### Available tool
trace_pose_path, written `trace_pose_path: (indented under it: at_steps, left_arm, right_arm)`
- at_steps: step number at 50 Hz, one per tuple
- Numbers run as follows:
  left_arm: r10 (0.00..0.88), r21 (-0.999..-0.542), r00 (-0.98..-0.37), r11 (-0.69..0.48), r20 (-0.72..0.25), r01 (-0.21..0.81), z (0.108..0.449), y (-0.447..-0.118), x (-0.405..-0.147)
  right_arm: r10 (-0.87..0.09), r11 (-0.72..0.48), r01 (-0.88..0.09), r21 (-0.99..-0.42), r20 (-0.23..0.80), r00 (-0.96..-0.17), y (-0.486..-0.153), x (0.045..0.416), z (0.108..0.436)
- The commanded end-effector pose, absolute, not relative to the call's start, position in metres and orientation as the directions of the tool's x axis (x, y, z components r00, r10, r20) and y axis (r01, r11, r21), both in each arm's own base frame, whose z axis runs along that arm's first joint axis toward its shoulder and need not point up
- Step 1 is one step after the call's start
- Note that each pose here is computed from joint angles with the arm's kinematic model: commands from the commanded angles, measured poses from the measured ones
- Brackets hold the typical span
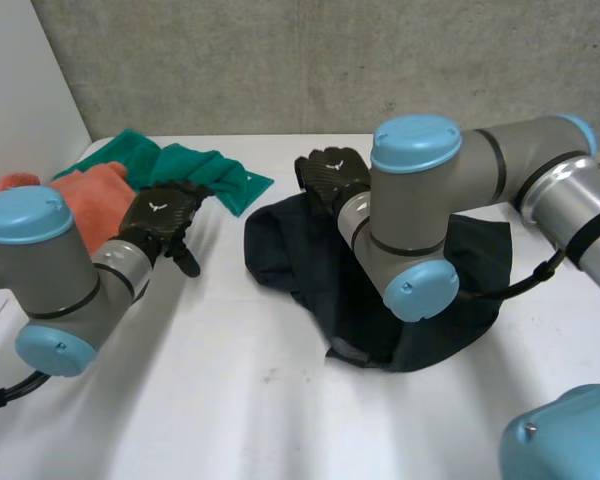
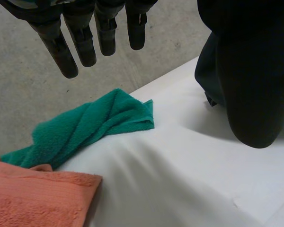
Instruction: Fold the laundry.
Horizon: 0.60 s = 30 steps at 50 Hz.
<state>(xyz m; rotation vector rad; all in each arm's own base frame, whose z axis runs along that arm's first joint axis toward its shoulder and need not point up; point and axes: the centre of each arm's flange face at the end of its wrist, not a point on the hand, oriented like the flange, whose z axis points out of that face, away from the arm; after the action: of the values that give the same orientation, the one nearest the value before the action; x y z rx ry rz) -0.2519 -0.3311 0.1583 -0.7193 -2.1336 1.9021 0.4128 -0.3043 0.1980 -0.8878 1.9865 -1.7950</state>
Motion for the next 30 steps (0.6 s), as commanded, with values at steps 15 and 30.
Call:
trace_pose_path:
  at_steps: [15, 30]
  left_arm:
    - [0.506, -0.992, -0.861, 0.062, -0.062, 0.108, 0.162, -0.350, -0.256]
    - [0.712, -0.978, -0.692, 0.205, 0.115, 0.048, 0.134, -0.307, -0.307]
  right_arm:
    - [-0.617, -0.267, -0.356, -0.896, 0.442, -0.651, -0.234, 0.361, 0.323]
    - [-0.606, -0.316, -0.324, -0.892, 0.452, -0.655, -0.183, 0.319, 0.361]
